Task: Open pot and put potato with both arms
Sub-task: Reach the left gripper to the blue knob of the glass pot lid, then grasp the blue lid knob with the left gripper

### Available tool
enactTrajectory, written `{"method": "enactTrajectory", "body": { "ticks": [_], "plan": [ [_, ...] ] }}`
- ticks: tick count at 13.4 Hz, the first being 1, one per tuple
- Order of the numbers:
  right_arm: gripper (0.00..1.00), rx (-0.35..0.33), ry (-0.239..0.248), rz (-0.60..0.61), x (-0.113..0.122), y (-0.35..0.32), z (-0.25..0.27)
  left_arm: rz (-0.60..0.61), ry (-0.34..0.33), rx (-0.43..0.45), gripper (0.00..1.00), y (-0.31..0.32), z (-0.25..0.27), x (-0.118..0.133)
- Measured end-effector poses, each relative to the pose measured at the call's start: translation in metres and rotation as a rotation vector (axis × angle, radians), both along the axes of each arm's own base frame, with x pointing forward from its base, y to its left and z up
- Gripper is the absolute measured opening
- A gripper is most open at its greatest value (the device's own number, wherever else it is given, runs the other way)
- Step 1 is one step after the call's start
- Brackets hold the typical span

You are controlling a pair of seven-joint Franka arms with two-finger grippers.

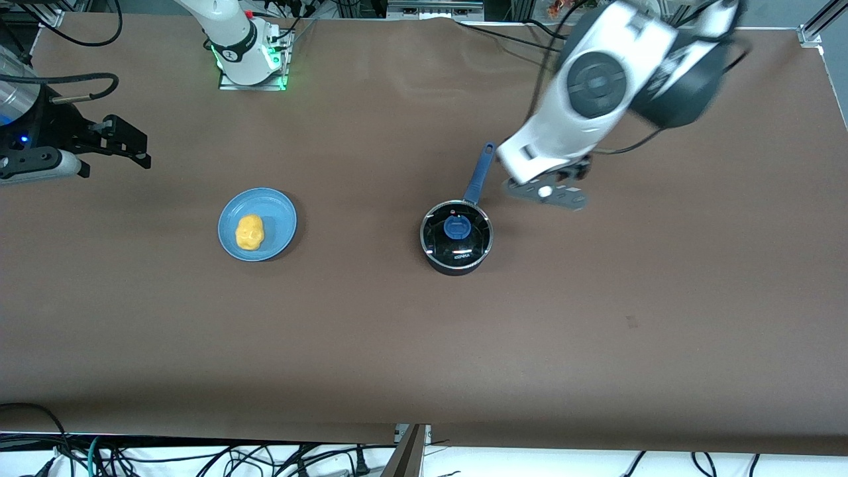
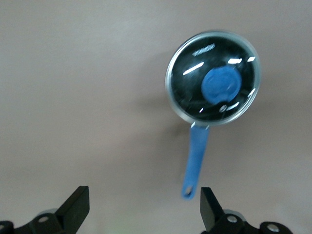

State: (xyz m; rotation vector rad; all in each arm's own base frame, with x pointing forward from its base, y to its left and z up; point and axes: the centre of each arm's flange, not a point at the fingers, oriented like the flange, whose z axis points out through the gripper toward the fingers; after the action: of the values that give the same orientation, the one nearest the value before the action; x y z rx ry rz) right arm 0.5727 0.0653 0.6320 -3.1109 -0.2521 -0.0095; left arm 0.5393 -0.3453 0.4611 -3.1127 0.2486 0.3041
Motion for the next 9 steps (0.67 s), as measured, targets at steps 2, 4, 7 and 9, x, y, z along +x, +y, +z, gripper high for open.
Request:
{"method": "enactTrajectory", "body": {
  "ticks": [2,4,7,9],
  "plan": [
    [1.0,0.0,-0.001,0.0,-0.001,0.0,0.001,0.06,-0.05,-0.031,1.0,-0.027,-0.035,0.011],
    [1.0,0.0,0.0,0.001,-0.001,0.0,0.001,0.068,-0.097,-0.073,1.0,-0.048,-0.069,0.02],
    [1.0,0.0,0.002,0.0,-0.001,0.0,0.001,0.05,-0.108,-0.098,1.0,-0.078,-0.124,0.018],
    [1.0,0.0,0.004,-0.001,-0.001,-0.001,0.0,0.044,-0.127,-0.12,1.0,-0.091,-0.15,0.018]
  ]
}}
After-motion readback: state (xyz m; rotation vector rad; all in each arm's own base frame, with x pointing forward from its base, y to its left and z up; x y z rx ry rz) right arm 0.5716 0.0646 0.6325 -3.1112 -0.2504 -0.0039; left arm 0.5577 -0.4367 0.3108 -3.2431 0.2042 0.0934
